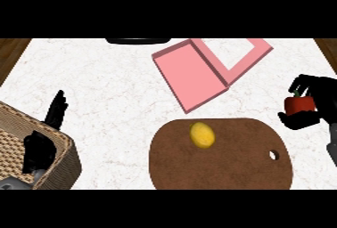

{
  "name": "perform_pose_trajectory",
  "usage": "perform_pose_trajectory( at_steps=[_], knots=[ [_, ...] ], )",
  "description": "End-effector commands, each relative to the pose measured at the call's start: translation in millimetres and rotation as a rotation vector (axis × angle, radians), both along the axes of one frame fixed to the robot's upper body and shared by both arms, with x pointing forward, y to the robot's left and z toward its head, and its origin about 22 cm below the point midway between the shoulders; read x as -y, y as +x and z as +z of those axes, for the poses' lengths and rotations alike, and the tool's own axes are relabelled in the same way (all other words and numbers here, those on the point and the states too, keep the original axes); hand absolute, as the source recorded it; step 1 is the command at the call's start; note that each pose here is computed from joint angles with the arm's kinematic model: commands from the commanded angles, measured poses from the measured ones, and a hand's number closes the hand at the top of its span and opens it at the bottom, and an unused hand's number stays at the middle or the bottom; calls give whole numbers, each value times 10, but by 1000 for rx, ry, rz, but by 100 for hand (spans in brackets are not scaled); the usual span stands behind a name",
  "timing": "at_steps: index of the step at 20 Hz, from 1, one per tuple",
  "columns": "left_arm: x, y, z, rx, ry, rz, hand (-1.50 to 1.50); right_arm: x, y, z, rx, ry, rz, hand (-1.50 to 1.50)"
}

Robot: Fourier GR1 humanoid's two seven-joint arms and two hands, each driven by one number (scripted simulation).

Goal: Pick the bell pepper from the cutting board and place it in the cardboard box

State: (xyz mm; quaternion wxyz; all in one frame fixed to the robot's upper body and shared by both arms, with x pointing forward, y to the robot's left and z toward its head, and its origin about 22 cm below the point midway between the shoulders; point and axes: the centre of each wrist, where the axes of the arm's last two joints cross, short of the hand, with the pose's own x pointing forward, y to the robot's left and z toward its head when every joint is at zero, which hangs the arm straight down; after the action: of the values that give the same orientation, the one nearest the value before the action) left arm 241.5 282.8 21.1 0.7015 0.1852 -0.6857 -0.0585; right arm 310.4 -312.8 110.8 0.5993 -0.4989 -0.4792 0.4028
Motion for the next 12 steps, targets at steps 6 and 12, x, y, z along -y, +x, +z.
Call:
perform_pose_trajectory(
  at_steps=[6,12],
  knots=[
    [-61,1,-99,-74,19,-32,0,-335,-43,636,321,358,284,150],
    [23,-98,-161,-87,3,-60,0,-627,162,943,358,424,365,150]
  ],
)
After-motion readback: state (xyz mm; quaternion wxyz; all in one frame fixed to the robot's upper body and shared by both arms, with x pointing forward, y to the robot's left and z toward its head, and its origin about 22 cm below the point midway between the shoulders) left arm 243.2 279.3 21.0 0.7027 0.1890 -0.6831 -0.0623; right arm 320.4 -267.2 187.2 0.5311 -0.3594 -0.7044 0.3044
